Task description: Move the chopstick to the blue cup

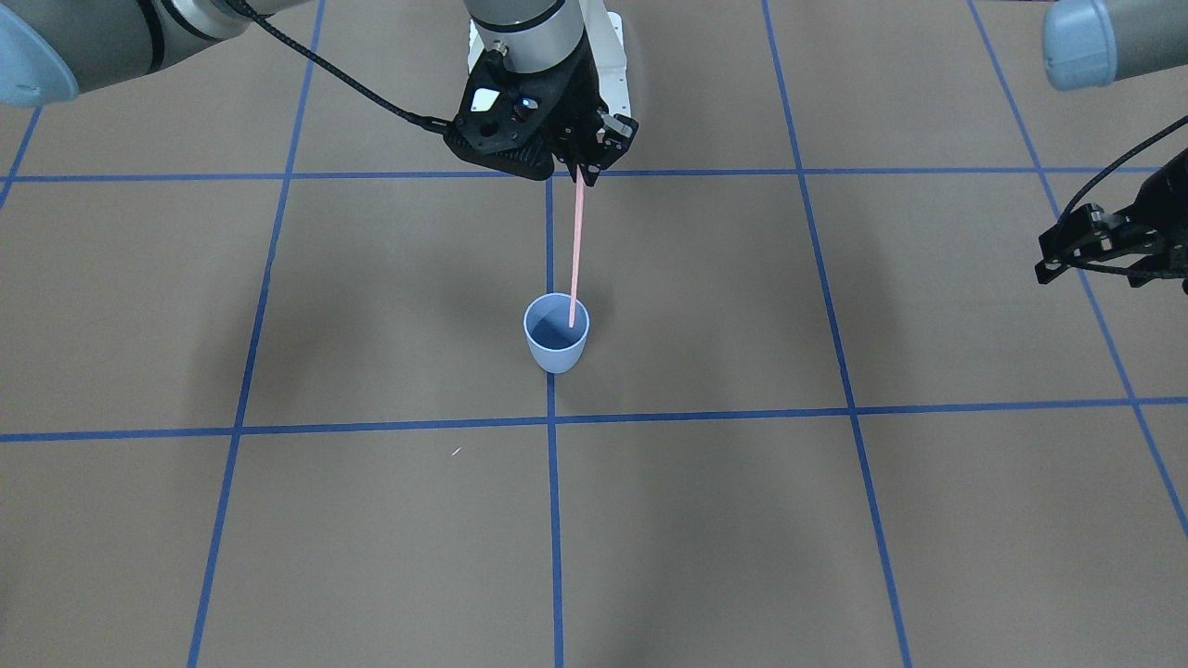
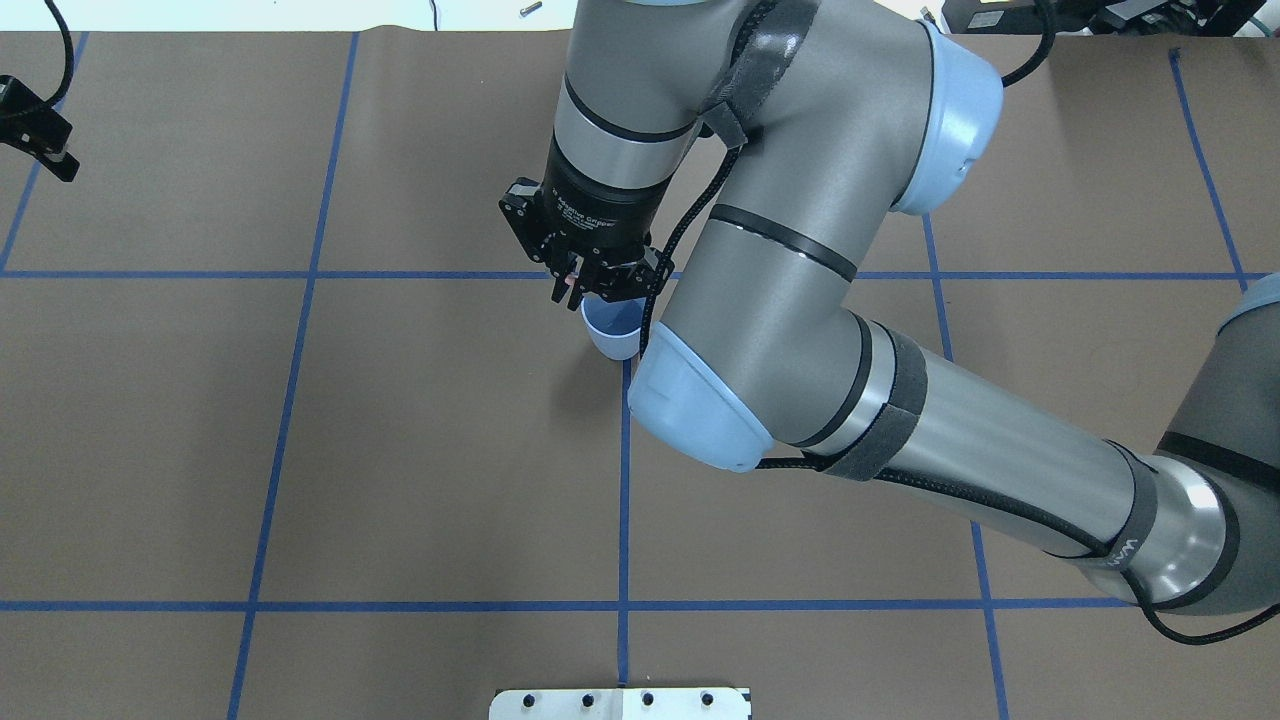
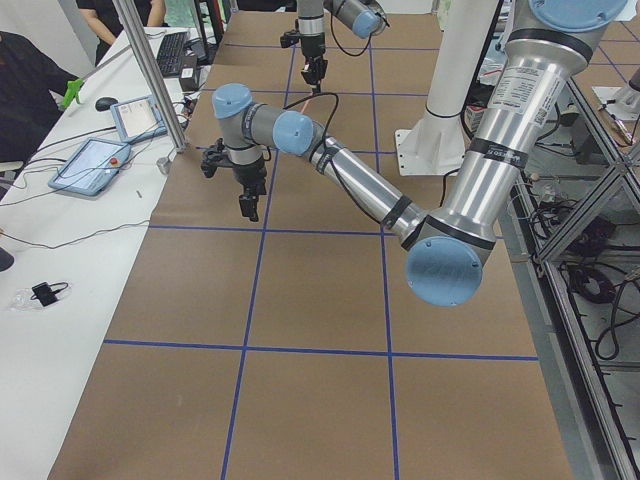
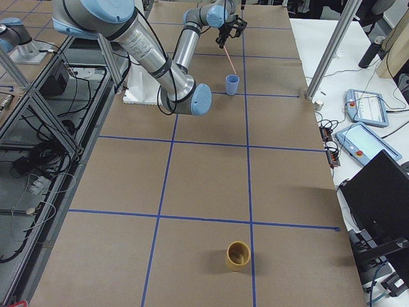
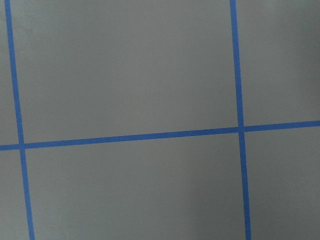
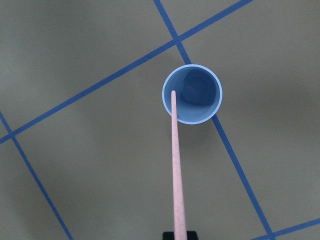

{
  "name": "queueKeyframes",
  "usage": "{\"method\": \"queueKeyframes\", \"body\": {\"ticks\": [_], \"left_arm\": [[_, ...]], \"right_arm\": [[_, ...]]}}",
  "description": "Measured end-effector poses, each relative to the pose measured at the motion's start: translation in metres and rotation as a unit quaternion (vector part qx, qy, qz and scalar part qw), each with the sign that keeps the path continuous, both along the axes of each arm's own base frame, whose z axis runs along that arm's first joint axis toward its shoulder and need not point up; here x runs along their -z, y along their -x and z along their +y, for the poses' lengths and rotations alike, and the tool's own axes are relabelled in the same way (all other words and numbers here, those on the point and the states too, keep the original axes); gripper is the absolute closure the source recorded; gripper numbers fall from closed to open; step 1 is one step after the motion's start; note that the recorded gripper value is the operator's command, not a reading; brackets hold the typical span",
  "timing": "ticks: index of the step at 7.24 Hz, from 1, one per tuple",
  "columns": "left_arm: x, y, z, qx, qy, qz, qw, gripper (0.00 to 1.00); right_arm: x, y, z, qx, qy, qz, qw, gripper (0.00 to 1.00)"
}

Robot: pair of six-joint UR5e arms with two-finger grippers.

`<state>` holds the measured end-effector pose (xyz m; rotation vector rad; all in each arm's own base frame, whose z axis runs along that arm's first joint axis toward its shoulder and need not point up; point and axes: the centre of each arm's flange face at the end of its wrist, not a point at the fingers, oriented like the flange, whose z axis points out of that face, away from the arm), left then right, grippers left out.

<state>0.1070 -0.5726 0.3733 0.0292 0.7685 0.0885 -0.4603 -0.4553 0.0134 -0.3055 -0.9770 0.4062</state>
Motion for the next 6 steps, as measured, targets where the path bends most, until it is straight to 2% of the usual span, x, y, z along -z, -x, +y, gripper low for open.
{"method": "queueKeyframes", "body": {"ticks": [3, 6], "left_arm": [[-0.004, 0.000, -0.002, 0.000, -0.005, 0.001, 1.0000, 0.01], [-0.006, 0.000, -0.001, 0.000, -0.005, 0.001, 1.0000, 0.01]], "right_arm": [[-0.017, 0.008, -0.004, 0.008, 0.015, 0.010, 0.9998, 1.00], [-0.050, 0.015, -0.009, 0.012, 0.012, 0.008, 0.9998, 1.00]]}}
